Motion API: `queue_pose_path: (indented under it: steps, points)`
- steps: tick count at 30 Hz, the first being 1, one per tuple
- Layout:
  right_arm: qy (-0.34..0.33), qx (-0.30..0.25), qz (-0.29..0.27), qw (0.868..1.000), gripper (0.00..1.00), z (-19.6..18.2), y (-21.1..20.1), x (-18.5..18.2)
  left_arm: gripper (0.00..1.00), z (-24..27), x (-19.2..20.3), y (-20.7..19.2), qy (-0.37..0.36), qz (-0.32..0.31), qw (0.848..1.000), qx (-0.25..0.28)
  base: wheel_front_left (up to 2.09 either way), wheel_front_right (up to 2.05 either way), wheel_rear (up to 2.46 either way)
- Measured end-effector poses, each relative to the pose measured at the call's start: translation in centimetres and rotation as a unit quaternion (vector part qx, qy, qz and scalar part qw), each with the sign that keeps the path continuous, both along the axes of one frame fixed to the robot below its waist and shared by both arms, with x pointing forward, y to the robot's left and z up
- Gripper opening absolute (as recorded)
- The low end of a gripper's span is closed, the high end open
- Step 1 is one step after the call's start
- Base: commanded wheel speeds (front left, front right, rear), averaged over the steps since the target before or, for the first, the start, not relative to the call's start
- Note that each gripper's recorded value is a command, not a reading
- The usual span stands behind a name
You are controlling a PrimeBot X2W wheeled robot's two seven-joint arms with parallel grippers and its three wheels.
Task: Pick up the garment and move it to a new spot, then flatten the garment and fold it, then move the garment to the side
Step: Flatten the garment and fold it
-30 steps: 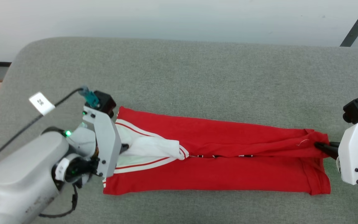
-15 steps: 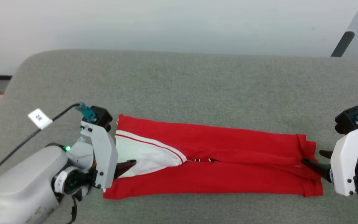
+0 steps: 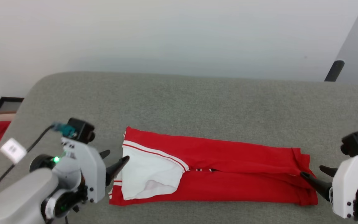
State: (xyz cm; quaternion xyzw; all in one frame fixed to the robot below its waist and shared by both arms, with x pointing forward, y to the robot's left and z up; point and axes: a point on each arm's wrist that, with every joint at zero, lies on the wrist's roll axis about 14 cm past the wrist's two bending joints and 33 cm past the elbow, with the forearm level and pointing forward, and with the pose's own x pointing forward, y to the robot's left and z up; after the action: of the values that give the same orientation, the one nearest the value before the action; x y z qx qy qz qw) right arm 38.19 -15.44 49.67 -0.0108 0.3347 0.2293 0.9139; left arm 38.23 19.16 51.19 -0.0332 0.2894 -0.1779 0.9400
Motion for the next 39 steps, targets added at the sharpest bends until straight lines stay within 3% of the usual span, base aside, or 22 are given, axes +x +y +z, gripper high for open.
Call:
queue_pose_path:
  steps: [7,15,28,39]
  points:
    - [-0.017,0.02,-0.037,0.999,1.0,-0.4,-0.8,-0.4,1.0,1.6,-0.7,1.6,-0.1,0.049,0.993,-0.036,0.0,0.0,0.0]
    - [0.009,0.018,-0.07,0.997,1.0,-1.9,-2.3,-0.1,1.0,3.0,-1.6,4.9,-0.21,0.119,0.969,-0.05,0.0,0.0,0.0]
    - [0.079,-0.023,-0.1,0.992,1.0,-4.8,-4.4,2.1,1.0,2.1,-3.9,9.4,-0.253,0.227,0.939,-0.041,0.0,0.0,0.0]
    - [0.137,-0.041,-0.084,0.986,1.0,-7.7,-2.8,4.0,1.0,0.2,-6.0,12.3,-0.266,0.308,0.913,-0.03,0.0,0.0,0.0]
